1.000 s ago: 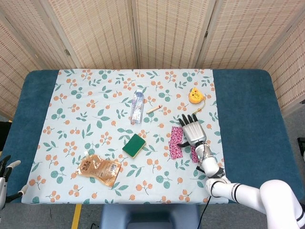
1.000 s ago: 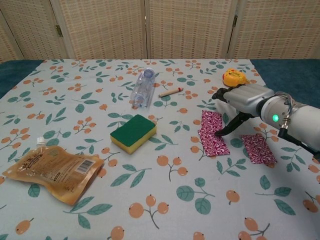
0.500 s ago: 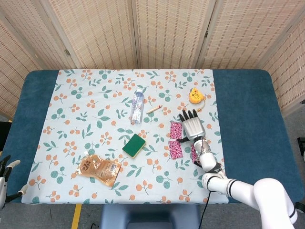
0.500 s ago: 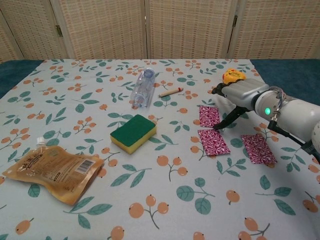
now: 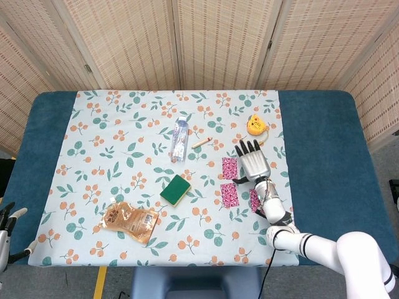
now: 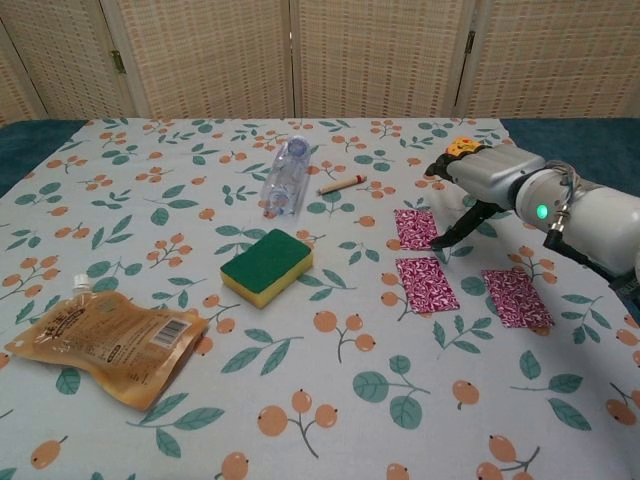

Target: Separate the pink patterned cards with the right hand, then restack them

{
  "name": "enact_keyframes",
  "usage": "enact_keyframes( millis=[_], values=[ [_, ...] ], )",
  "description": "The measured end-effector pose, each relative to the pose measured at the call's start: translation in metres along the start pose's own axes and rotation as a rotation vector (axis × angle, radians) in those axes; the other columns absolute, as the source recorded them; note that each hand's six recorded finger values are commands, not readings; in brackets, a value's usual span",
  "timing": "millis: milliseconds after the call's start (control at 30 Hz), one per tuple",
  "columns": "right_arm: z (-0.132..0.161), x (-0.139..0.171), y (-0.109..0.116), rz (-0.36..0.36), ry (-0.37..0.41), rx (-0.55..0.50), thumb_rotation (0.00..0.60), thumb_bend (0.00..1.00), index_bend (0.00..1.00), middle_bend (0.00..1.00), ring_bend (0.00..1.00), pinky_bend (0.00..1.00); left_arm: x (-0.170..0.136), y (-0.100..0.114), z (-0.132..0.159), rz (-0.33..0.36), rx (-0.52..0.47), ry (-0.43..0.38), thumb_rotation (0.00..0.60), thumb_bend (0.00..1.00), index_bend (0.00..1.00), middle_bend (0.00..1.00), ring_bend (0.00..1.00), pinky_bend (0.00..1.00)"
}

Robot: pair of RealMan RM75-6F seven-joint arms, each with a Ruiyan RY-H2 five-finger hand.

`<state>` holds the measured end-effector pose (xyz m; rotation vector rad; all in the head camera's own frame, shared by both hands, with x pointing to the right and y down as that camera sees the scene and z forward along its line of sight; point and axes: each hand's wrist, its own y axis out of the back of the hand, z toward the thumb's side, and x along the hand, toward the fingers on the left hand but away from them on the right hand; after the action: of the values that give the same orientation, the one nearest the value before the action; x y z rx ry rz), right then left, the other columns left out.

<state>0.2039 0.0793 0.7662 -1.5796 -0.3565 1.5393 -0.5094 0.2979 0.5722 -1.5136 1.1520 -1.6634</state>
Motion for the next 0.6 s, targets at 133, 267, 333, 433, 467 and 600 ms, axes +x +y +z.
enact_keyframes(
  millis=[133, 267, 333, 433, 467, 600],
  values=[
    [-0.003, 0.013, 0.004, -0.003, 0.018, -0.025, 0.274, 0.18, 0.0, 0.0, 0.0, 0.0, -0.001, 0.001, 0.001, 0.004, 0.0, -0.005, 0.6, 0.25, 0.22, 0.1, 0.13, 0.0],
    [-0.007, 0.029, 0.007, 0.005, 0.042, -0.056, 0.275, 0.18, 0.0, 0.0, 0.0, 0.0, -0.002, 0.003, 0.003, 0.006, -0.002, -0.009, 0.6, 0.25, 0.23, 0.1, 0.13, 0.0],
    [-0.009, 0.039, 0.007, 0.012, 0.057, -0.073, 0.274, 0.18, 0.0, 0.0, 0.0, 0.0, -0.002, 0.003, 0.004, 0.008, -0.003, -0.012, 0.6, 0.25, 0.23, 0.1, 0.13, 0.0],
    [-0.01, 0.054, 0.005, 0.031, 0.082, -0.098, 0.275, 0.18, 0.0, 0.0, 0.0, 0.0, -0.004, 0.005, 0.005, 0.012, -0.005, -0.016, 0.6, 0.25, 0.23, 0.1, 0.13, 0.0],
    [-0.01, 0.059, 0.003, 0.04, 0.091, -0.103, 0.276, 0.18, 0.0, 0.0, 0.0, 0.0, -0.004, 0.005, 0.005, 0.013, -0.005, -0.017, 0.6, 0.25, 0.23, 0.1, 0.13, 0.0],
    [-0.006, 0.077, -0.011, 0.098, 0.138, -0.1, 0.276, 0.18, 0.03, 0.0, 0.0, 0.0, -0.006, 0.006, 0.006, 0.017, -0.009, -0.023, 0.6, 0.25, 0.23, 0.1, 0.13, 0.0]
  ],
)
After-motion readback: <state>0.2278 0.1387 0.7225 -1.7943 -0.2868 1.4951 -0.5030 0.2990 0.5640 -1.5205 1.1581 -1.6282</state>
